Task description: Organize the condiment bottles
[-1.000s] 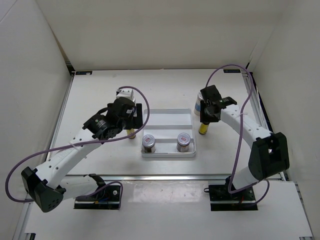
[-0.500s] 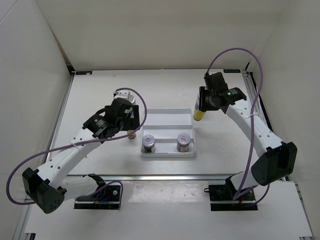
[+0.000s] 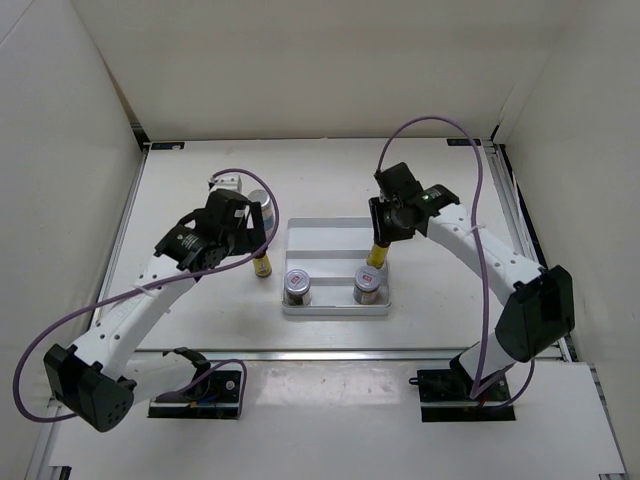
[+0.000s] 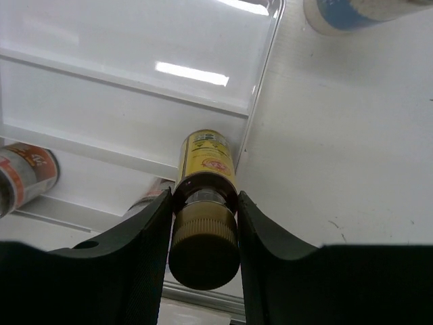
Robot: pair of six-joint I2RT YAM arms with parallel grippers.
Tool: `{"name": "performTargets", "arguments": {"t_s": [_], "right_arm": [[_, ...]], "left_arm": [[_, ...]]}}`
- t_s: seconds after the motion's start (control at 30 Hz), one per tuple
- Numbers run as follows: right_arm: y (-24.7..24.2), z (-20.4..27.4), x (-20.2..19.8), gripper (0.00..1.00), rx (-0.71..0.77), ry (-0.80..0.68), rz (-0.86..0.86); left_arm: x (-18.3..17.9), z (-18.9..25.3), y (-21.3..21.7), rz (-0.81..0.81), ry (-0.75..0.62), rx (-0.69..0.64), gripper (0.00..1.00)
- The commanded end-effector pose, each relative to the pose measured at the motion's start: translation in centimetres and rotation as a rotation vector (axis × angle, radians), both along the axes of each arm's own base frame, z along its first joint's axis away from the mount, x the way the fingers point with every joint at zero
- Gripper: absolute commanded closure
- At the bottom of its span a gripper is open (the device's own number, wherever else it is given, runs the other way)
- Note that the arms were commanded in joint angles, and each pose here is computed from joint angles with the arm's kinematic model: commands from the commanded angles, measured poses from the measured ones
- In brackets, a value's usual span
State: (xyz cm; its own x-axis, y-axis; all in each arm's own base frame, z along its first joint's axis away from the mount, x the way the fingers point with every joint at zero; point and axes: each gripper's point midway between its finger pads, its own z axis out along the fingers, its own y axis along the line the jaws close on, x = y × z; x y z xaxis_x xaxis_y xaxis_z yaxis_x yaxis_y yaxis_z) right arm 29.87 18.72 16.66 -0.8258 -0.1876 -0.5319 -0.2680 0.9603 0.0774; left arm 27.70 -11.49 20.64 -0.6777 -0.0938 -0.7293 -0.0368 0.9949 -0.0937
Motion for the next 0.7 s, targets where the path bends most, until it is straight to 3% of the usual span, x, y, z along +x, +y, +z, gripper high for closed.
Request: {"name": "performTargets", "arguments": {"t_s": [0.0, 0.13, 0.27, 0.37, 0.4, 0.5, 0.57, 0.67], "right_arm": [[0.9, -0.4, 1.0, 0.99, 0.017, -0.038, 0.003], [1.0, -1.9, 1.6, 0.99, -0.032, -0.052, -0.007], [0.9, -3.1, 1.8, 0.93, -0.058, -0.037, -0.003], [0.9, -3.0, 1.7, 0.63, -0.071, -0.046, -0.004], [1.3, -3.0, 1.5, 0.41, -0.071, -0.046, 0.008], [1.1, -1.2, 1.9, 0.12, -0.064, -0.082, -0.014], [1.0, 0.1, 2.1, 0.01, -0.059, -0.109, -0.023], [1.0, 2.4, 2.2, 0.01, -0.037, -0.139, -0.025]], "left_arm": [[-0.3, 1.6, 0.6, 0.003, -0.048, -0.028, 0.0], [-0.4, 0.8, 1.1, 0.011, -0.037, 0.001, 0.0], [-0.2, -0.7, 1.0, 0.005, -0.013, 0.022, 0.0], [-0.2, -1.5, 1.6, 0.049, -0.001, 0.035, 0.0], [-0.1, -1.8, 1.5, 0.049, -0.001, 0.035, 0.0], [0.1, -1.8, 1.2, 0.042, -0.01, 0.021, 0.0], [0.3, -2.3, 1.1, 0.042, -0.014, 0.018, 0.0], [0.5, -2.8, 0.8, 0.029, -0.02, 0.013, 0.0]]}}
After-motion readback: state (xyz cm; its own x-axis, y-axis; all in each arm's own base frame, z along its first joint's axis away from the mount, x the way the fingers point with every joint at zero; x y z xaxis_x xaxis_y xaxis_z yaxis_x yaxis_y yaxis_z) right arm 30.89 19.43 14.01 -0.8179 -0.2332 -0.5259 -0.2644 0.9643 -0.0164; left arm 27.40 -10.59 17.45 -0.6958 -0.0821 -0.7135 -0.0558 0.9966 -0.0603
